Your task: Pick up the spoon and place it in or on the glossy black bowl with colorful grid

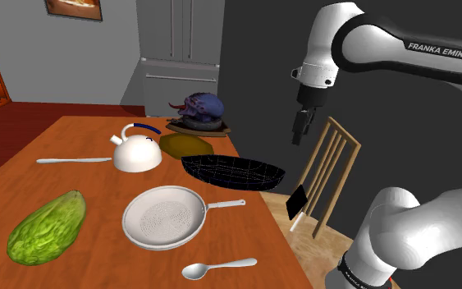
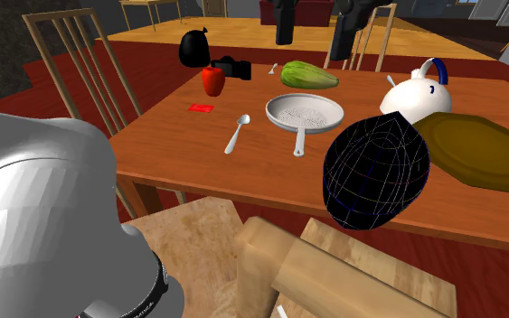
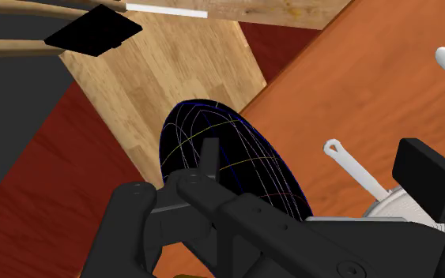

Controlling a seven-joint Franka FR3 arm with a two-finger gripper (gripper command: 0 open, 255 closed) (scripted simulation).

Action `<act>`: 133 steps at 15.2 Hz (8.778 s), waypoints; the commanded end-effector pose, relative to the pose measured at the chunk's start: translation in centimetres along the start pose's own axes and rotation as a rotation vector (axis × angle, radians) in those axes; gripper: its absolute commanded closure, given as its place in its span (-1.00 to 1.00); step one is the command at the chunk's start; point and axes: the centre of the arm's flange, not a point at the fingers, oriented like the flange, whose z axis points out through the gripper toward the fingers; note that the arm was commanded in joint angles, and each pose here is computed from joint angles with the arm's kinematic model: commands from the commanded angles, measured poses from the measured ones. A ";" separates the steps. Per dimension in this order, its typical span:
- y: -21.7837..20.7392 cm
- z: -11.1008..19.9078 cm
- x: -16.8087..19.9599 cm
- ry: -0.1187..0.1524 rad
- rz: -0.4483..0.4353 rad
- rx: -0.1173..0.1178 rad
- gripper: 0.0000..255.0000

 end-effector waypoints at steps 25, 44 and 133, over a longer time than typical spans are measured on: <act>-27.5 18.3 7.2 -0.124 -0.484 -0.139 -1.00; -33.4 27.4 6.2 -0.154 -0.604 -0.173 -1.00; -0.9 17.1 23.2 -0.154 -0.604 -0.173 1.00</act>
